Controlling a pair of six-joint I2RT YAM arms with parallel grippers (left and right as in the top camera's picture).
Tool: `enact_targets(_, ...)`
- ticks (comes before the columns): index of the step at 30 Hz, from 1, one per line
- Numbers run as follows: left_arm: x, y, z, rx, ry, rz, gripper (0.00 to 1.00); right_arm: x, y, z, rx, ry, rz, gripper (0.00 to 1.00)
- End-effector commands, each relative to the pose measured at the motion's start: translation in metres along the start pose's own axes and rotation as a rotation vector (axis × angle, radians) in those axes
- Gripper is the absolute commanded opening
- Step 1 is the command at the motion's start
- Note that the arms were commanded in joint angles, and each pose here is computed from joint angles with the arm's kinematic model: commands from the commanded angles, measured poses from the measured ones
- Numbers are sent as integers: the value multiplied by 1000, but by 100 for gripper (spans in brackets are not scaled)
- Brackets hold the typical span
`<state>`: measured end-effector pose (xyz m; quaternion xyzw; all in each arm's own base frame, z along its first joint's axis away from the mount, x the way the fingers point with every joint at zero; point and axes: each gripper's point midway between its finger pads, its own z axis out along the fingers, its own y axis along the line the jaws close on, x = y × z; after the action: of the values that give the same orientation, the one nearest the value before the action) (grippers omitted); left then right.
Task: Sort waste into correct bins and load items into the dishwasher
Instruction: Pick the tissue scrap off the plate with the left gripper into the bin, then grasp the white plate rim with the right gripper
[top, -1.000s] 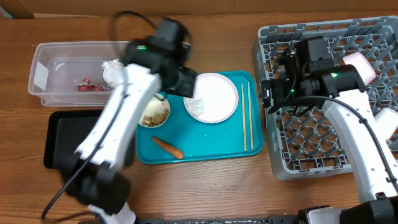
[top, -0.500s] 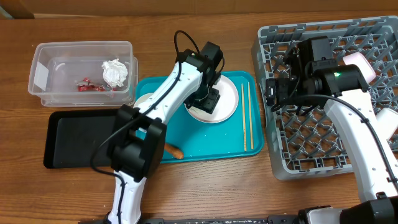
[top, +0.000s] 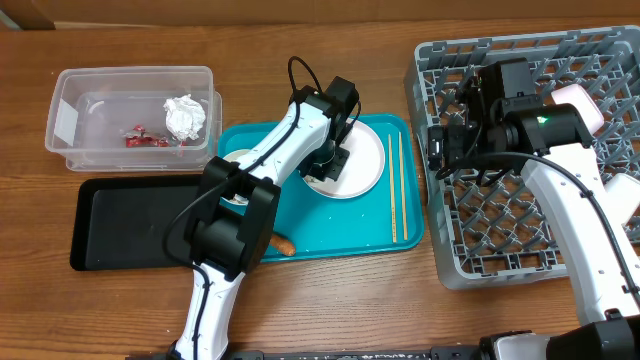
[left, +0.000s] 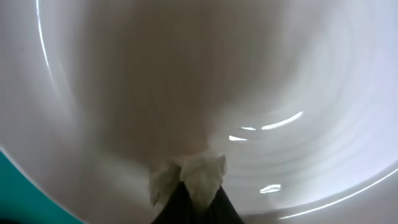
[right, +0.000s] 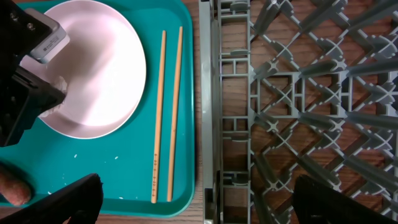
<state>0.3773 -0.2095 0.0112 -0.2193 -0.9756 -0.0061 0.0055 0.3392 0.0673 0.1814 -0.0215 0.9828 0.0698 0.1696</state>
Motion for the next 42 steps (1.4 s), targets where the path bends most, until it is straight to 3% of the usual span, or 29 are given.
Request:
enact_targets(1, -5, 10, -12, -50, -21, -22, 4, -2, -1, 0, 6, -7, 9, 100)
enact_targets(8, -24, 46, -108, -50, -199, -148, 4, -2, -1, 0, 5, -10, 9, 100)
enact_targets(15, -14, 152, -197, -81, -438, -393, 4, -4, -1, 0, 4, -16, 8, 100)
enact_targets(21, 17, 245, -189, -89, -431, -633, 5, -4, -1, 0, 3, -18, 8, 100)
enact_targets(22, 20, 253, -184, -76, -422, -654, 8, -4, 0, 0, 0, -18, 8, 100)
enact_targets(24, 25, 266, -172, -45, -402, -691, 24, -4, 3, 0, -18, -16, 8, 100)
enact_targets(26, 30, 278, -162, -29, -383, -722, 29, -5, 8, -1, -49, -19, 6, 100)
enact_targets(35, 48, 300, -179, -23, -418, -781, 40, -18, 35, -4, -198, -69, -14, 100)
enact_targets(42, 43, 243, -222, 180, -491, -687, 40, -32, 77, -1, -291, -127, -109, 100)
